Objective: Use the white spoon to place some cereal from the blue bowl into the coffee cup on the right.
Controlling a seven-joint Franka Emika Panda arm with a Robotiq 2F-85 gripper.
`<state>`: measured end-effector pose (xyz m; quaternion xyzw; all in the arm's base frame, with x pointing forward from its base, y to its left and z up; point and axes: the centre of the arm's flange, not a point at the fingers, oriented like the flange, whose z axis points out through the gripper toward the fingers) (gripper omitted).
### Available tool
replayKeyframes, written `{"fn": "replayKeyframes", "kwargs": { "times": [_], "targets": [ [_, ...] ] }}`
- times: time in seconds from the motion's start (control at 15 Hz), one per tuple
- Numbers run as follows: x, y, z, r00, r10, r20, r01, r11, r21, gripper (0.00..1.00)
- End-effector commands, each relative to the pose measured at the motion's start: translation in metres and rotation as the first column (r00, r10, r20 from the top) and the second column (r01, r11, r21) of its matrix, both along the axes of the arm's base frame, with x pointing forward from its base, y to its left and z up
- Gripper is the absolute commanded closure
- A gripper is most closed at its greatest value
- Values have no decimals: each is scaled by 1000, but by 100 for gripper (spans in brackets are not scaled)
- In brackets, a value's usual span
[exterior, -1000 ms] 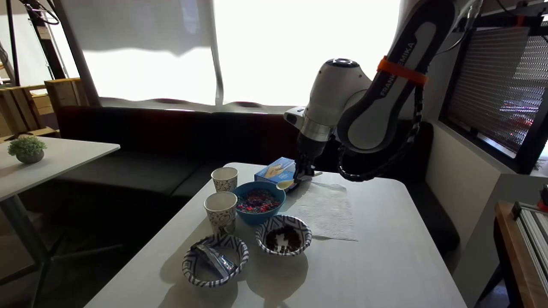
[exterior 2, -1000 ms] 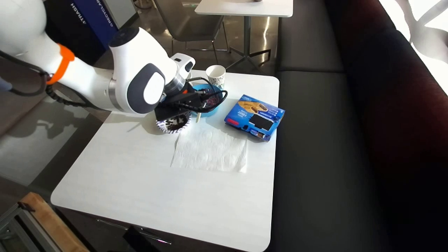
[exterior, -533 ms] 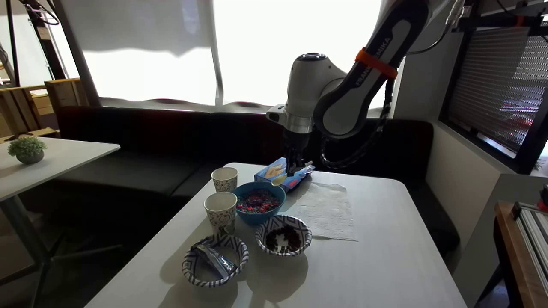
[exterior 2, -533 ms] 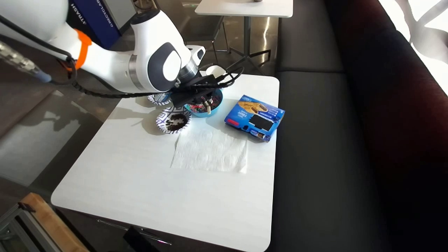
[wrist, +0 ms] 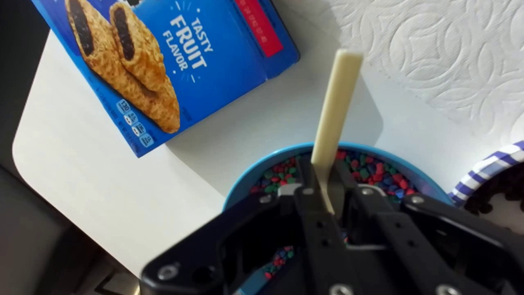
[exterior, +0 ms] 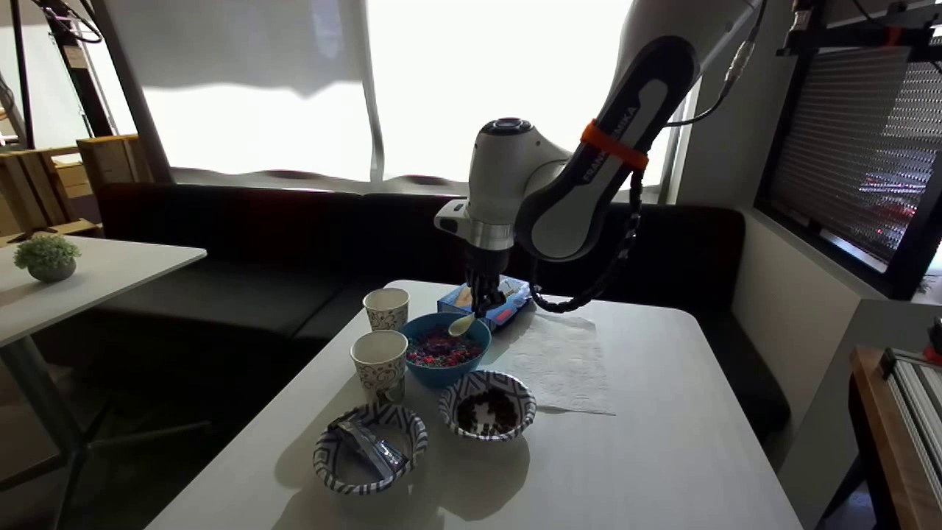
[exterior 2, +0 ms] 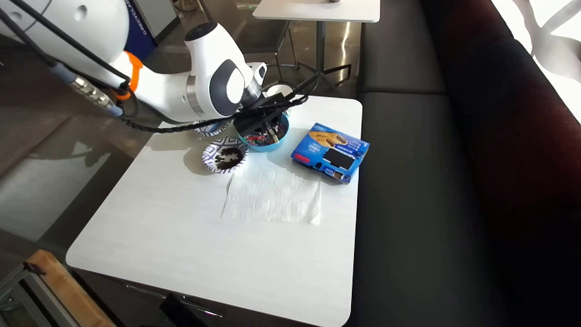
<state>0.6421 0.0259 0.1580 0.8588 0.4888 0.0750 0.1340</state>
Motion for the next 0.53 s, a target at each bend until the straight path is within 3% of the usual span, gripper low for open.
{"fn": "replayKeyframes", "kwargs": {
  "times": [0.0, 0.47],
  "targets": [
    [16, 9, -17, 999, 39, -20, -40, 998, -52, 97],
    [21, 29, -38, 995, 90, -37, -92, 993, -67, 97]
  ]
}}
